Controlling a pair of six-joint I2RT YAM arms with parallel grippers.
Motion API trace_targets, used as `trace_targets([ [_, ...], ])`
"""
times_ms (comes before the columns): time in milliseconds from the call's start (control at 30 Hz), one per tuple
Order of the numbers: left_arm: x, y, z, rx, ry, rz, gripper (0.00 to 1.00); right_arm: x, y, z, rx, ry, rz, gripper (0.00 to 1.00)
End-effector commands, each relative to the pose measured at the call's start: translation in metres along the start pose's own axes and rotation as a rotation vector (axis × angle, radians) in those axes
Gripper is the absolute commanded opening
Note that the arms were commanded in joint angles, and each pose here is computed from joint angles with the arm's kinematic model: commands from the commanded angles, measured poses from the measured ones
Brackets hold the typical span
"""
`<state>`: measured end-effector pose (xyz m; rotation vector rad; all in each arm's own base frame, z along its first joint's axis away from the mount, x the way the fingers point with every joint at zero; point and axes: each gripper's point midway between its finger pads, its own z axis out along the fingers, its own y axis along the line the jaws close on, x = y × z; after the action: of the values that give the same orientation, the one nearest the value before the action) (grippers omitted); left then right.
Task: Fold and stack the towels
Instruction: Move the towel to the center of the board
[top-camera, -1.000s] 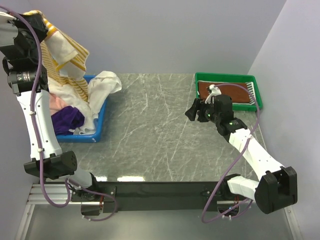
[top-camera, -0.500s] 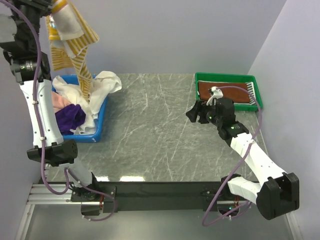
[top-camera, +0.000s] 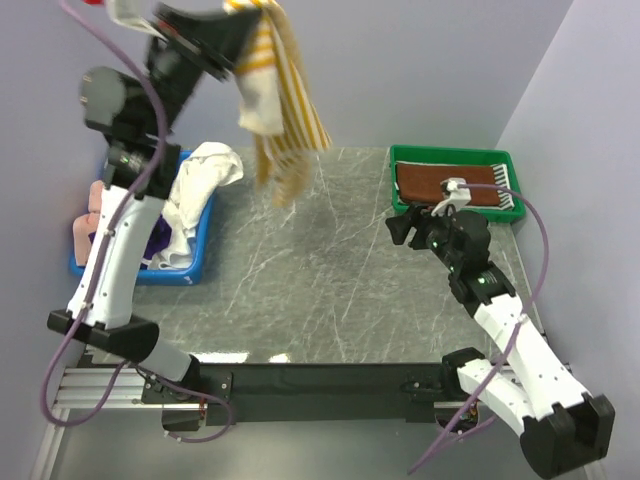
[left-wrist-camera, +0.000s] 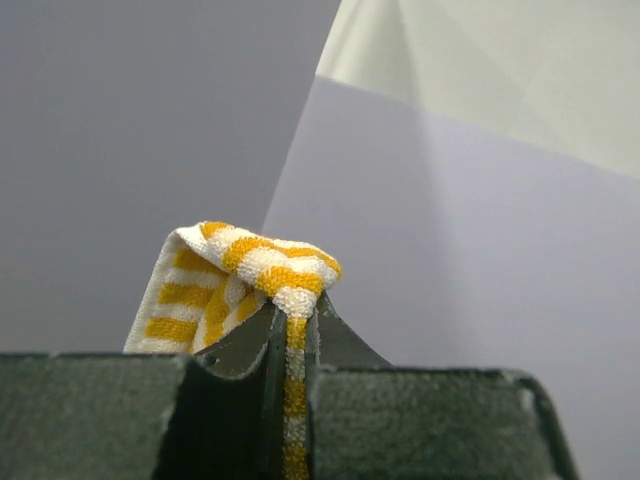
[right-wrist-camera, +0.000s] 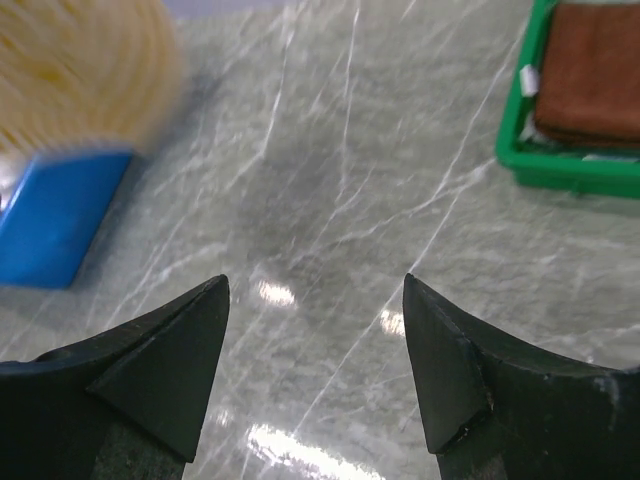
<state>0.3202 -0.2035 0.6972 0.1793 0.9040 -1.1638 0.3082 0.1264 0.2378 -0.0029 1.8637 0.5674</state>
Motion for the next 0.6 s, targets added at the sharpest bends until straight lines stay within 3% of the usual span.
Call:
trace_targets([
  [0,0.061,0.010,-0.011,-0.063,0.116,0.039,0.06,-0.027,-0.004,-0.014,0.045,-0.130,-0.009,0.77],
  [67,0.123,0.040,-0.028,-0.152,0.244,0.051,0.16,-0.029,-0.003,-0.019,0.045,-0.136,-0.014,0.77],
  [100,0.140,0.065,-0.036,-0.255,0.267,0.066,0.26,-0.028,-0.002,-0.020,0.040,-0.132,-0.016,0.77],
  [167,0.197,0.118,-0.074,-0.437,0.414,0.090,0.35,-0.024,-0.001,-0.020,0.028,-0.111,-0.019,0.77],
  [267,0.237,0.196,-0.131,-0.770,0.552,0.221,0.65,-0.017,0.001,-0.018,0.008,-0.087,-0.021,0.77],
  [300,0.244,0.211,-0.143,-0.829,0.580,0.257,0.84,-0.013,0.001,-0.017,0.005,-0.078,-0.022,0.77],
  [333,0.246,0.228,-0.156,-0.913,0.594,0.301,0.92,-0.011,0.002,-0.016,0.000,-0.071,-0.024,0.77],
  [400,0.264,0.258,-0.180,-0.999,0.675,0.344,0.99,-0.008,0.002,-0.014,-0.006,-0.055,-0.025,0.77],
  [567,0.263,0.328,-0.224,-1.269,0.750,0.548,0.98,-0.003,0.002,-0.010,-0.011,-0.031,-0.033,0.77],
])
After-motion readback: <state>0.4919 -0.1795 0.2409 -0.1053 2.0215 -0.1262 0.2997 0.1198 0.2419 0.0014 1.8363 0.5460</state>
